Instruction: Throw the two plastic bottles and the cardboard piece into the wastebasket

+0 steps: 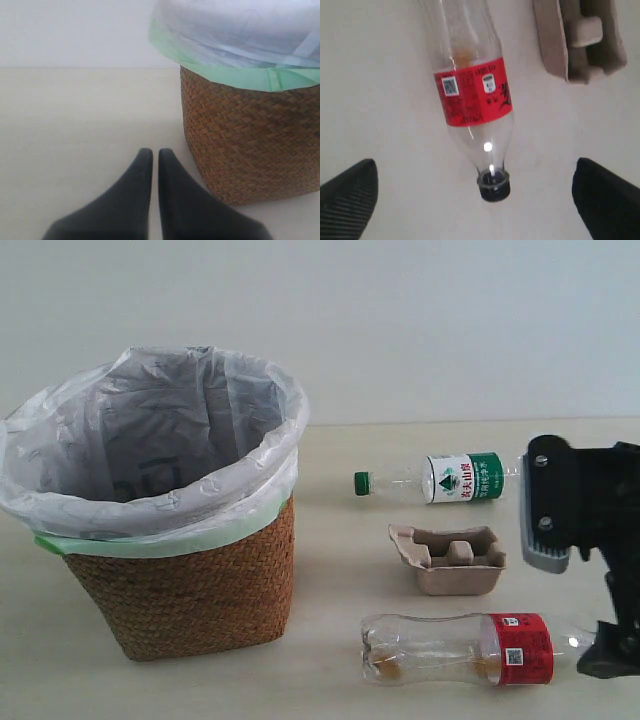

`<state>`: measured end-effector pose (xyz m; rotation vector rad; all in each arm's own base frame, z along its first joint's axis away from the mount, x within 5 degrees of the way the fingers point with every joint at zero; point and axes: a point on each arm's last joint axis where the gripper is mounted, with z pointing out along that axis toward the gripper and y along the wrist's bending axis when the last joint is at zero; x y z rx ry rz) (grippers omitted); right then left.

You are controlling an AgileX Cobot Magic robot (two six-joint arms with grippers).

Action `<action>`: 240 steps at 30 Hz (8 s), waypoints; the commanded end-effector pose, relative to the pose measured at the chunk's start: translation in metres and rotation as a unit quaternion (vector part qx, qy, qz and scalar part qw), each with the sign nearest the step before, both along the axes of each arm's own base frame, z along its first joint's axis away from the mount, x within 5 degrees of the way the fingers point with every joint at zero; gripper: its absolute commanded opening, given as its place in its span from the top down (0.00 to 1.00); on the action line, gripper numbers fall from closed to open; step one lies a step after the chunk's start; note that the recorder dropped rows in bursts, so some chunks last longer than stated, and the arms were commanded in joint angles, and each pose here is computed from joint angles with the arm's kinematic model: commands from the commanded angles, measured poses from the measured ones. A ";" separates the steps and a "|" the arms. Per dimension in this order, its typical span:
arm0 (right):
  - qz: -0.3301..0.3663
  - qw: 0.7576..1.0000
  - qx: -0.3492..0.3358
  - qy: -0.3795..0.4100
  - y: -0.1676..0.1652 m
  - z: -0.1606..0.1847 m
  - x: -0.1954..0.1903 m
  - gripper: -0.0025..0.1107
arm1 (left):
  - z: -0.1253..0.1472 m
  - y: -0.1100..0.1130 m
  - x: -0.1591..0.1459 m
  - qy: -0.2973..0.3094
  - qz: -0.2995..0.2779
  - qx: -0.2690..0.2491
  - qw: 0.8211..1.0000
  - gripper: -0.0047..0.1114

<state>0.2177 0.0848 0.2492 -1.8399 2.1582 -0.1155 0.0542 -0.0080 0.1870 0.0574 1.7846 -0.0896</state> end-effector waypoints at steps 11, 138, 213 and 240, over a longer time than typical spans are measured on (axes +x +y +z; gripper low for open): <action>0.042 0.998 -0.033 0.041 0.031 -0.063 0.028 0.13 | -0.001 0.000 0.000 -0.003 -0.004 0.000 1.000 0.93; -0.407 0.909 0.065 -0.053 0.054 0.043 0.121 0.10 | -0.001 0.000 0.000 -0.003 -0.004 0.000 1.000 0.93; -0.499 0.813 0.300 -0.033 0.065 0.179 0.115 0.98 | -0.001 0.000 0.000 -0.003 -0.004 0.000 1.000 0.93; -0.538 0.796 0.214 -0.176 0.037 0.181 0.127 0.98 | -0.001 0.000 0.000 -0.003 -0.004 0.000 1.000 0.93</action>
